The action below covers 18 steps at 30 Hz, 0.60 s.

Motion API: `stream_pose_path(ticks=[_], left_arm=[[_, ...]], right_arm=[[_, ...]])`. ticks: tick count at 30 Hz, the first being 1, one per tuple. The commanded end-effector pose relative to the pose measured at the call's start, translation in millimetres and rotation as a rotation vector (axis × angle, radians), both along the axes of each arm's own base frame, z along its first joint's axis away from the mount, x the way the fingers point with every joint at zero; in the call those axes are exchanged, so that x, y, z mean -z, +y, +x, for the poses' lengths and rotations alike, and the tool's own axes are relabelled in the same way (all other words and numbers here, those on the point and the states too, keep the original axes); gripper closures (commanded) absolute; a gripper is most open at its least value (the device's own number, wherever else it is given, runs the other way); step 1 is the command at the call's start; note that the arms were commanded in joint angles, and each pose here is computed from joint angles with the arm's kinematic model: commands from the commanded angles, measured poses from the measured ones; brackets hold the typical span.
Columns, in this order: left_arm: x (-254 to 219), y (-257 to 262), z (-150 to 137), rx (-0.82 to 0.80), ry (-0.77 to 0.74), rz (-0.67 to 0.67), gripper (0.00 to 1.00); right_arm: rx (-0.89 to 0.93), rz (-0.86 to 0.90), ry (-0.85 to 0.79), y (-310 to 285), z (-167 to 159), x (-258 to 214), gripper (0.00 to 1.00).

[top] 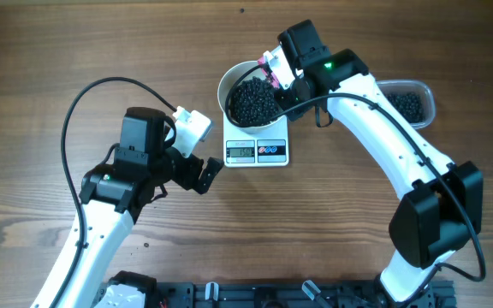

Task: Scoop item into bowl and weigh 150g on scale
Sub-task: 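Tip pink scoop with right gripper to pour beans into bowl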

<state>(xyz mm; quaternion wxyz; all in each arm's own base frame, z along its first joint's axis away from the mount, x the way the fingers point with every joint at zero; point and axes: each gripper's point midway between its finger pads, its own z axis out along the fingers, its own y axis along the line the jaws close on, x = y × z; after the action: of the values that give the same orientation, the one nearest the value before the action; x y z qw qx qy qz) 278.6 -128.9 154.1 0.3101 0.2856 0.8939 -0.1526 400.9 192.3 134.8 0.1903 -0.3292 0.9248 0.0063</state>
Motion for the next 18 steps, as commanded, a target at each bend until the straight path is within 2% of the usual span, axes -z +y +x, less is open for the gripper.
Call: stream_pose_path(ticks=[1,5,11,18], left_arm=[[4.8,-3.0,-2.8,0.014,0.017,-0.008,0.00],[4.8,-3.0,-2.8,0.014,0.017,-0.008,0.00],[4.8,-3.0,-2.8,0.014,0.017,-0.008,0.00],[4.8,-3.0,-2.8,0.014,0.017,-0.008,0.00]], right_arm=[[-0.007,0.003,-0.025,4.0,6.2,-6.2,0.96],[-0.024,0.061,0.003,12.2,2.2,-6.2,0.96],[-0.044,0.268,0.100,31.9,-8.0,-12.3,0.96],[0.002,0.469,0.115,13.4,0.1,-44.3,0.96]])
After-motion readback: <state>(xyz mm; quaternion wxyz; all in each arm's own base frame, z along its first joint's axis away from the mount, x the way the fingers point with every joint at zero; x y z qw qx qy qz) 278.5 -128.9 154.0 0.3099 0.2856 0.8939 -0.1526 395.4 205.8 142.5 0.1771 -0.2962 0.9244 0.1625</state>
